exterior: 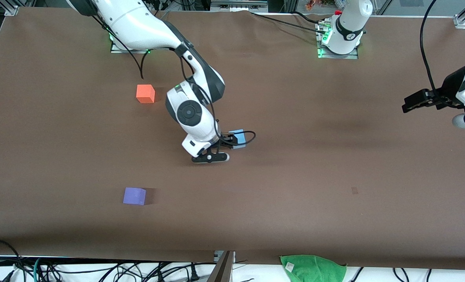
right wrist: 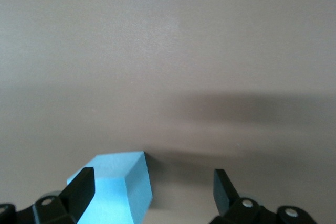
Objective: Place blue block between orange and purple blocks
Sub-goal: 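Grasp the blue cube with the right gripper while the left gripper retracts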
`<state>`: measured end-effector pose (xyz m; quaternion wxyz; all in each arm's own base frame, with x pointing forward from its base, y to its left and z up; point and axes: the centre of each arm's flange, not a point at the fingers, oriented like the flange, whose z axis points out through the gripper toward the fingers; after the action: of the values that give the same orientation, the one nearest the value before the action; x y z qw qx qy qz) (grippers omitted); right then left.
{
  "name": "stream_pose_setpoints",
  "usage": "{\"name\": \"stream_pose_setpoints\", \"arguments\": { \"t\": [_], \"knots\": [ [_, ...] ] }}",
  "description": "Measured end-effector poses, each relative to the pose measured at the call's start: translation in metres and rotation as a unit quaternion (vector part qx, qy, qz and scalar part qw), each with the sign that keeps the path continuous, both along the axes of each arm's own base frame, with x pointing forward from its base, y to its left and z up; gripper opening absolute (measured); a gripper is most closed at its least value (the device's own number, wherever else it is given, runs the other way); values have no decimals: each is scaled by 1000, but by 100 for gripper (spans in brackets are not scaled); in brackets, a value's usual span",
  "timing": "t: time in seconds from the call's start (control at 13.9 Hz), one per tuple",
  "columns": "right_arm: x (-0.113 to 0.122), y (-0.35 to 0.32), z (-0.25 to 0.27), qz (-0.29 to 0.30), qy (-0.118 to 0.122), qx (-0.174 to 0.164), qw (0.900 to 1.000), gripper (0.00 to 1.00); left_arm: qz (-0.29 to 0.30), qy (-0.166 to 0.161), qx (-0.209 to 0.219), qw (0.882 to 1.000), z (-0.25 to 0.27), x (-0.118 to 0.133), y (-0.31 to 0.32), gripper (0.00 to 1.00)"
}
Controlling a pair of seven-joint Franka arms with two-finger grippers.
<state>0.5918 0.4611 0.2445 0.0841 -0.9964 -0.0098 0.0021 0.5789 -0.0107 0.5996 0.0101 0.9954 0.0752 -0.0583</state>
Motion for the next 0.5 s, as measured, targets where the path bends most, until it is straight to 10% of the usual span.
{"name": "stream_pose_setpoints", "arguments": {
  "t": [0.5],
  "knots": [
    [-11, 27, -23, -61, -8, 12, 998, 100, -19, 20, -2, 1000, -8, -17, 7, 100]
  ]
}}
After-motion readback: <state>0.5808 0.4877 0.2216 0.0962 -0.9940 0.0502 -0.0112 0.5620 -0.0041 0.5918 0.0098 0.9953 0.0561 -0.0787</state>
